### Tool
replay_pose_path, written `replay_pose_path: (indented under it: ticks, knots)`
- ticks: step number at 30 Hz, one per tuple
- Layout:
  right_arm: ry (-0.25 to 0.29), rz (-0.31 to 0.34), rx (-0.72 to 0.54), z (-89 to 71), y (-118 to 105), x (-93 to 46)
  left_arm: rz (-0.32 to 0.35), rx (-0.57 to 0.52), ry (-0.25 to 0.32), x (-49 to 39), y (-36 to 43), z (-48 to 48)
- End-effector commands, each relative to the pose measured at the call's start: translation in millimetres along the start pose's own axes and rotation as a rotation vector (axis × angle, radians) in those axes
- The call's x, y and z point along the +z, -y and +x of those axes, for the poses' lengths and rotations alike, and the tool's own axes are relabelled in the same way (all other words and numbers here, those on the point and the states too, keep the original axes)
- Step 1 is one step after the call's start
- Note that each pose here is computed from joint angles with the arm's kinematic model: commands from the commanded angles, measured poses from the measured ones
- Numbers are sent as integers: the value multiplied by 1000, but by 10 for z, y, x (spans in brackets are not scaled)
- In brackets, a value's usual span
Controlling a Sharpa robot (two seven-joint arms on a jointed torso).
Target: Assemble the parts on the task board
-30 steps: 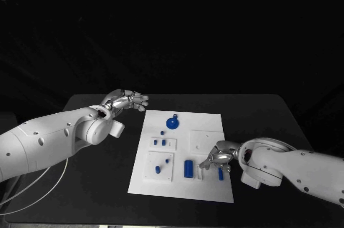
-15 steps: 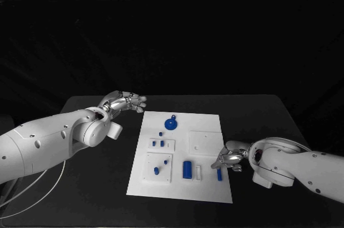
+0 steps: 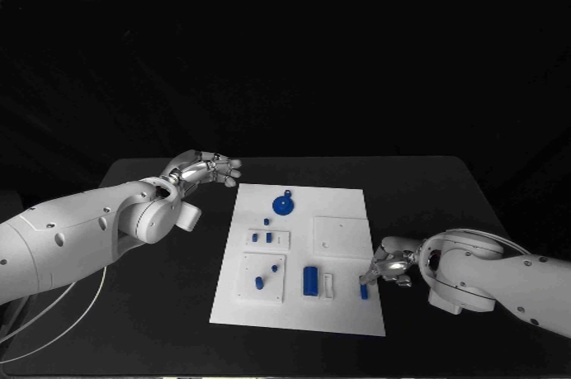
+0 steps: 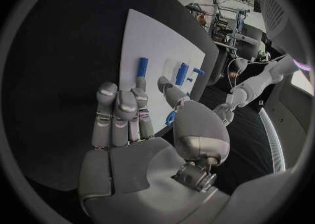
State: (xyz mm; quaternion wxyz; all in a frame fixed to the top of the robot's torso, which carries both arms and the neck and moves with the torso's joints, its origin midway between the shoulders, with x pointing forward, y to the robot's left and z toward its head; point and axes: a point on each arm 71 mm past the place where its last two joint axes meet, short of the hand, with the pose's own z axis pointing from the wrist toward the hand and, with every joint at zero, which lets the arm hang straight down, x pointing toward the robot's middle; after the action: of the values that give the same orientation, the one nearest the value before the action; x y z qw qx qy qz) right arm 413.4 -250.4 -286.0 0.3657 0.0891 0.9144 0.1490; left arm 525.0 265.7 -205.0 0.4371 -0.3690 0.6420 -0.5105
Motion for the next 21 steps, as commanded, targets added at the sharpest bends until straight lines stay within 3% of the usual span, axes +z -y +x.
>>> replay_pose_path:
  ticks: [1, 8, 21]
  knots:
    - [-12, 57, -71, 58, 18, 31, 8, -9, -18, 6, 11, 25]
    - [-6, 73, -96, 188, 8, 104, 6, -9, -19, 1, 8, 20]
    - [91, 66, -229, 226, -95, 169, 4, -8, -18, -7, 4, 7]
